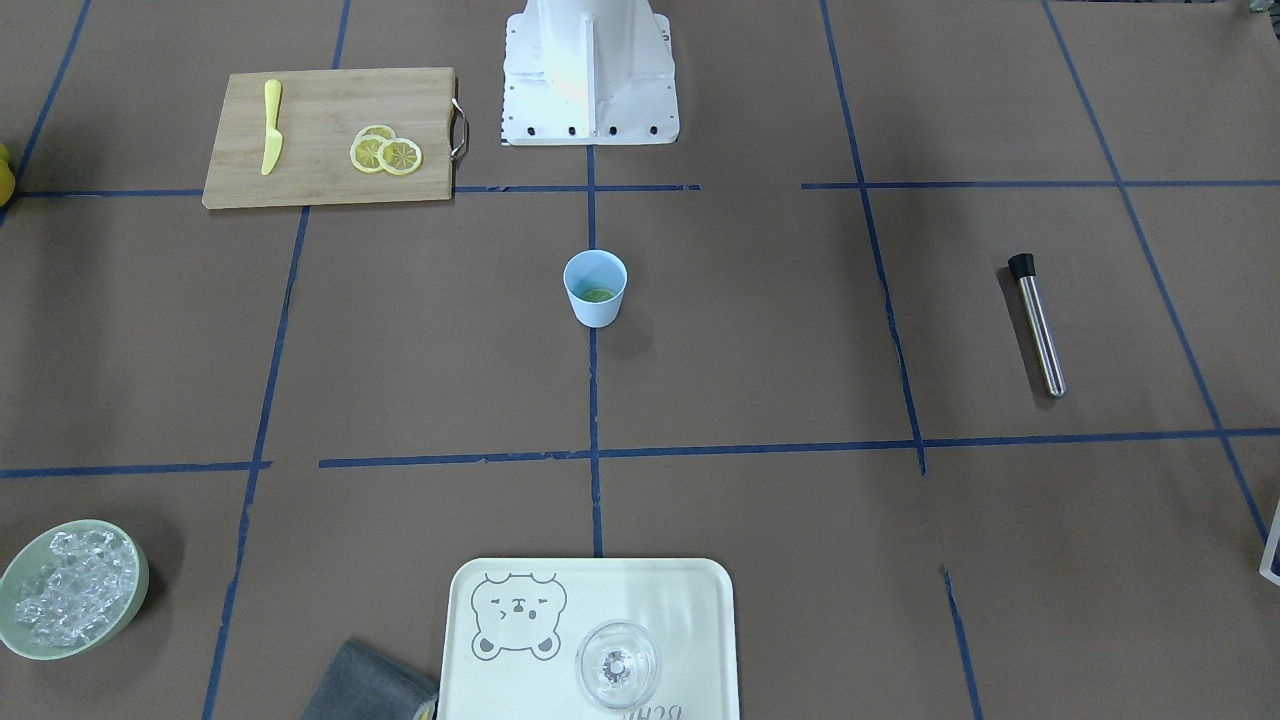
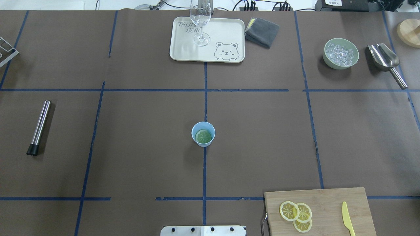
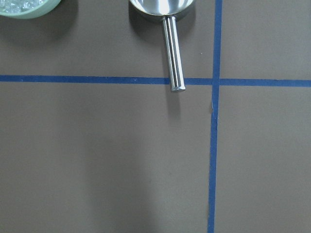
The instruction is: Squeeze lemon into cup
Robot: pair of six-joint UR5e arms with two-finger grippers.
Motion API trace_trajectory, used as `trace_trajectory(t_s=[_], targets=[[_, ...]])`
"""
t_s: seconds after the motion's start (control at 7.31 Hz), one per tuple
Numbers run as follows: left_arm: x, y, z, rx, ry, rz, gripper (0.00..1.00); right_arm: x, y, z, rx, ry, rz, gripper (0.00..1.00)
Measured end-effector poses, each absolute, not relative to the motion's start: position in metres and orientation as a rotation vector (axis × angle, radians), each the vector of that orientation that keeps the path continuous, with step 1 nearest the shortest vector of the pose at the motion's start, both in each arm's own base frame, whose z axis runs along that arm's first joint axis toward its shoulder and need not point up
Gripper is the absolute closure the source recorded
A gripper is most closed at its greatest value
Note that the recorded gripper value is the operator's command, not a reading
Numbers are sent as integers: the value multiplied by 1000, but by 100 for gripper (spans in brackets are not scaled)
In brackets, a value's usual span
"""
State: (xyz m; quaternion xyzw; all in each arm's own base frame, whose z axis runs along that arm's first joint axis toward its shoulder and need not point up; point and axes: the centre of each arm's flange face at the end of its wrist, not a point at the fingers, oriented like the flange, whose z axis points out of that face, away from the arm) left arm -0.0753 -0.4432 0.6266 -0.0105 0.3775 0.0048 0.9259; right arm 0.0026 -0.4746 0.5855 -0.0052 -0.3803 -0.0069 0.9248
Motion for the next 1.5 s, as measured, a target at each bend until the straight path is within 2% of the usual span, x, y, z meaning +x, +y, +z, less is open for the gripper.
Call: trace_trajectory(t_s=[1.5], targets=[[-75, -445, 624, -10, 777, 16, 0, 3, -470, 592, -27, -778, 1, 0]])
